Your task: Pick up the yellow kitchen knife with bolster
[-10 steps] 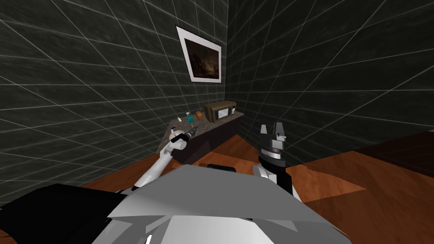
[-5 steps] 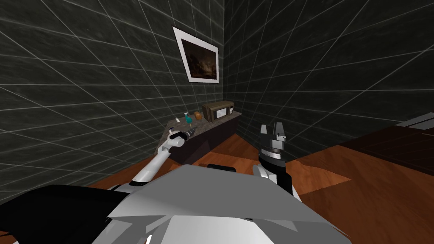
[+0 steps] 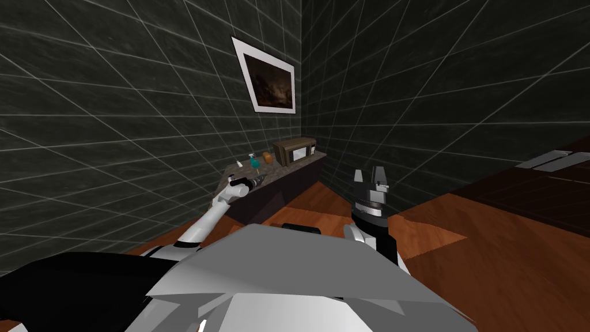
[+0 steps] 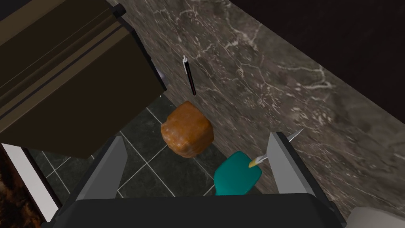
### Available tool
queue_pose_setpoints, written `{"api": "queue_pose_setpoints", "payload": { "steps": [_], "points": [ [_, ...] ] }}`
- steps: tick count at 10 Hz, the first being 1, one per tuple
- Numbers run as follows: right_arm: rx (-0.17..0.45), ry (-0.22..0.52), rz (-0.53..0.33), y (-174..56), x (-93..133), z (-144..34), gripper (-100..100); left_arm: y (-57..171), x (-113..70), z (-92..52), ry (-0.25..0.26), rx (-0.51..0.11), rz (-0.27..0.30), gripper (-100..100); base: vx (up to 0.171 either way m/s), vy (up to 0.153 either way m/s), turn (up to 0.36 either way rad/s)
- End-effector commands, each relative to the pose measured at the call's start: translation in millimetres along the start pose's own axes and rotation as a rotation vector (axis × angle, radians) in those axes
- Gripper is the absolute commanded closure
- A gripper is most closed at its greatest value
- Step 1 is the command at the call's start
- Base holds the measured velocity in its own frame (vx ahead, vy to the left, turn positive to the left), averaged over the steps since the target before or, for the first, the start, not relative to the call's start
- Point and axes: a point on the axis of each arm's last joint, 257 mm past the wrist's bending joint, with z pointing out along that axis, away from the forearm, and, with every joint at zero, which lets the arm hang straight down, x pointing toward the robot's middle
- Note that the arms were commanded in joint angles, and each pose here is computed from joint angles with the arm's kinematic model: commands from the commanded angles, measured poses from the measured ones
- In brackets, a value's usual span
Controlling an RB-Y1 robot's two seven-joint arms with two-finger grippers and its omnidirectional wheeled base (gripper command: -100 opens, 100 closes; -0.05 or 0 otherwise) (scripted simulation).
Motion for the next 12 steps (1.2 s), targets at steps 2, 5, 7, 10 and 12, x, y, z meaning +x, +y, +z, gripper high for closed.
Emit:
{"api": "queue_pose_setpoints", "payload": {
  "steps": [2,5,7,10,12],
  "points": [
    [0.000,0.000,0.000,0,0,0.0,0,18,-11.3,-0.7,0.034,-0.074,0.024,-100,0.003,0.014,-0.114],
    [0.000,0.000,0.000,0,0,0.0,0,36,-14.5,-3.6,0.073,-0.146,0.034,-100,0.011,0.014,-0.042],
    [0.000,0.000,0.000,0,0,0.0,0,43,-9.2,-5.2,0.094,-0.175,0.033,-100,0.014,0.019,-0.045],
    [0.000,0.000,0.000,0,0,0.0,0,68,-22.5,-13.5,0.139,-0.269,0.045,-100,0.036,0.032,-0.097],
    [0.000,0.000,0.000,0,0,0.0,0,75,-16.9,-16.5,0.163,-0.298,0.043,-100,0.034,0.033,-0.023]
  ]
}}
